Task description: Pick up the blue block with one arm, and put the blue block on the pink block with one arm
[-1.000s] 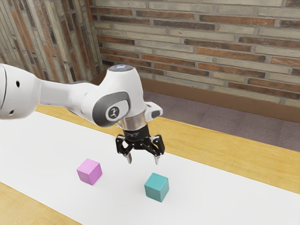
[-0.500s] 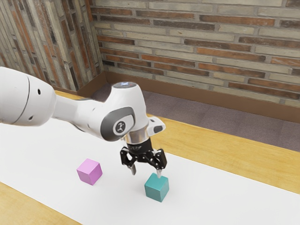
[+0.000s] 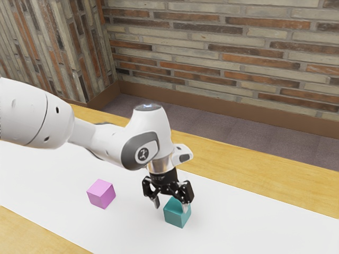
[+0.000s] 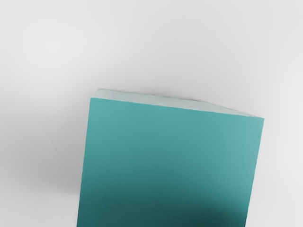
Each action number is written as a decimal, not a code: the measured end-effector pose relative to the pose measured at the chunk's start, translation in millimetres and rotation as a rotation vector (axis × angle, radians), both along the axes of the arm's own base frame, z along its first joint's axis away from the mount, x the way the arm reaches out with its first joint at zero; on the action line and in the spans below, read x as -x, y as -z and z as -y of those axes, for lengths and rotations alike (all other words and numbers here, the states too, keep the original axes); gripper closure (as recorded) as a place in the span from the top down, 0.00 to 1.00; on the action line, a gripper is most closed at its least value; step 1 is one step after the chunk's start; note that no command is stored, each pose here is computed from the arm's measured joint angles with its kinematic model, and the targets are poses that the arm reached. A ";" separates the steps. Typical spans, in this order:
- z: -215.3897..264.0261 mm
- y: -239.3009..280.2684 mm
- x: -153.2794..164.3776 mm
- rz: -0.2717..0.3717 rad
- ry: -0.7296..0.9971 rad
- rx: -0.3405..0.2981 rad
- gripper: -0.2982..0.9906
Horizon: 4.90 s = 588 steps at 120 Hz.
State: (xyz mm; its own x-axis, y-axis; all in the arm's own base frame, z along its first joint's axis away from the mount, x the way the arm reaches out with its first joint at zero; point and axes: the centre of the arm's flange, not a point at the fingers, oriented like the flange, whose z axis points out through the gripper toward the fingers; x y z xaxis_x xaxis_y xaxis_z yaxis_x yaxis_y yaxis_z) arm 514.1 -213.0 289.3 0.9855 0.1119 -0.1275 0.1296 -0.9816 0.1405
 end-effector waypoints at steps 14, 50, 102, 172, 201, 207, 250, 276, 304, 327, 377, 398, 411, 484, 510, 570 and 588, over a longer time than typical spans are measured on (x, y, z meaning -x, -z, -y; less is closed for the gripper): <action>0.6 5.3 -7.7 0.005 0.020 -0.005 0.77; 2.8 14.7 -16.2 0.025 0.072 -0.014 0.77; 12.4 33.0 -16.4 0.028 0.116 -0.013 0.61; -147.8 -87.8 34.5 0.200 -0.009 -0.163 0.50; -192.3 -84.9 34.9 0.177 -0.047 -0.212 0.50; -204.0 -84.1 34.7 0.172 -0.055 -0.217 0.50; -240.2 -85.3 34.9 0.167 -0.029 -0.243 0.50; -245.9 -68.3 32.6 0.141 0.004 -0.250 0.50; -244.2 -75.3 44.0 0.170 0.014 -0.251 0.50; -240.0 -79.1 46.6 0.182 -0.009 -0.235 0.50; -234.6 -80.5 52.9 0.117 -0.145 -0.127 0.50; -234.1 -82.0 55.4 0.101 -0.142 -0.122 0.50; -235.4 -81.7 57.3 0.088 -0.115 -0.119 0.51; -247.4 -66.7 43.1 0.049 0.048 -0.100 0.51; -249.2 -61.2 38.7 0.056 0.102 -0.097 0.50; -248.7 -57.7 36.2 0.071 0.118 -0.066 0.50; -248.8 -49.6 35.9 0.057 0.111 -0.055 0.50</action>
State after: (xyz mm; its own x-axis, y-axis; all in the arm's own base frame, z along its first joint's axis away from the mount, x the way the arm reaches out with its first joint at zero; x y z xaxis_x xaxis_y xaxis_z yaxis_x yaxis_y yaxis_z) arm 478.2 35.8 338.9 0.9977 0.0066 -0.0675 0.0127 -0.9958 0.0905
